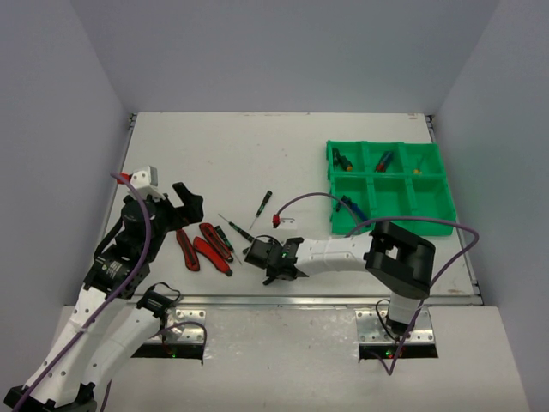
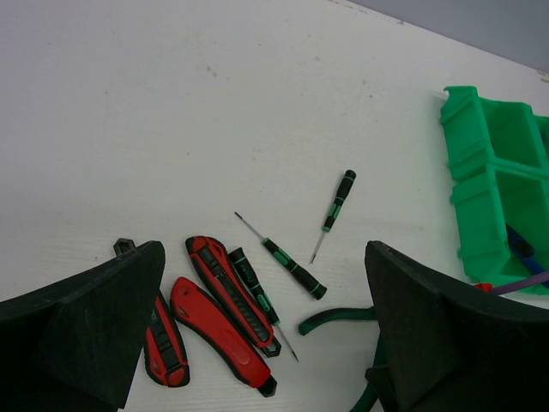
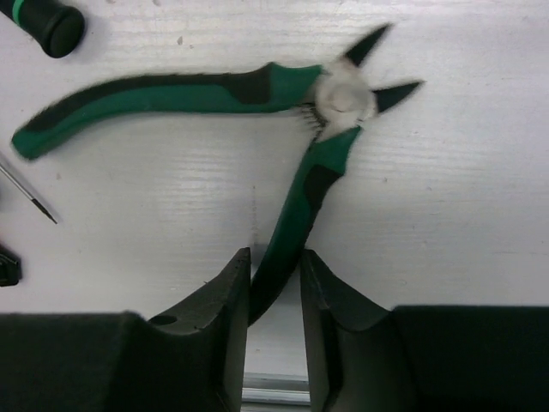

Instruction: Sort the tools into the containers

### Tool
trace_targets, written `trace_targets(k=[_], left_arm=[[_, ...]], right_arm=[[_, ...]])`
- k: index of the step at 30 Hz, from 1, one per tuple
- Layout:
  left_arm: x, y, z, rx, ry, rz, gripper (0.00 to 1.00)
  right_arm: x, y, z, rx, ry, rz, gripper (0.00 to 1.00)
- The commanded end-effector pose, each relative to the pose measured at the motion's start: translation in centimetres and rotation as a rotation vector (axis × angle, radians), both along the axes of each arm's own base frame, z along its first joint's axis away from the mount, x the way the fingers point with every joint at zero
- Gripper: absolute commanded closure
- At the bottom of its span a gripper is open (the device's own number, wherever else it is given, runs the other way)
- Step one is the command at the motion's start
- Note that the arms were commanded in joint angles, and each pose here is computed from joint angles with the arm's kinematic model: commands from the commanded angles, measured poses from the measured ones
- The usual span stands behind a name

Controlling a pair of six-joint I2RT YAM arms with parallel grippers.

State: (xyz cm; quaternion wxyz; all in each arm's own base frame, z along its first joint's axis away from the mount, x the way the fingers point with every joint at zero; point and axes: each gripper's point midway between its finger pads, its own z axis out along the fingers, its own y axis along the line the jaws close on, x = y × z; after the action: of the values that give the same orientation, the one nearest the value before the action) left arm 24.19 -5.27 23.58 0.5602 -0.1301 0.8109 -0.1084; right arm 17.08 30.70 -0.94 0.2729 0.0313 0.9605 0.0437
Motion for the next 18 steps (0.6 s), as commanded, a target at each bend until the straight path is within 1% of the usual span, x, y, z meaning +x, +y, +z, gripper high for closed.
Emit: trace_targets(k=[1,3,7,9,12,15,18], left_arm=[[0.5,-0.2,1.2,-0.016,-0.052,-0.006,0.0],[0.5,-0.2,1.2,-0.016,-0.052,-0.006,0.0],[0.5,-0.2,1.2,-0.015,-0.05,-0.006,0.0],[0.6,-0.2,1.1,-0.015,-0.049,-0.006,0.0],[0.6,-0.2,1.1,-0.014,-0.047,-0.006,0.0],[0.6,-0.2,1.0,-0.013,-0.045,-0.004,0.0],[0.5,-0.1,1.1,-0.014,-0.048,-0.004,0.0]], right_arm=[[1.3,-1.9,1.9,-0.006,-0.095,-0.085,0.87],[1.6,-2.4,3.2,0.019,-0.13,-0.106,0.96],[2.2,-3.6,5.0,0.043,-0.187,-0.125,0.97],[2.4,-4.0,5.9,0.059,-0.204,-0.126,0.99],[2.9,-4.6,6.9,0.072,-0.221,-0.13,1.0],[3.8,-5.7,8.4,0.064,-0.22,-0.084,1.0],[5.3,-8.1,11.1,0.098,-0.255,-0.088,1.0]])
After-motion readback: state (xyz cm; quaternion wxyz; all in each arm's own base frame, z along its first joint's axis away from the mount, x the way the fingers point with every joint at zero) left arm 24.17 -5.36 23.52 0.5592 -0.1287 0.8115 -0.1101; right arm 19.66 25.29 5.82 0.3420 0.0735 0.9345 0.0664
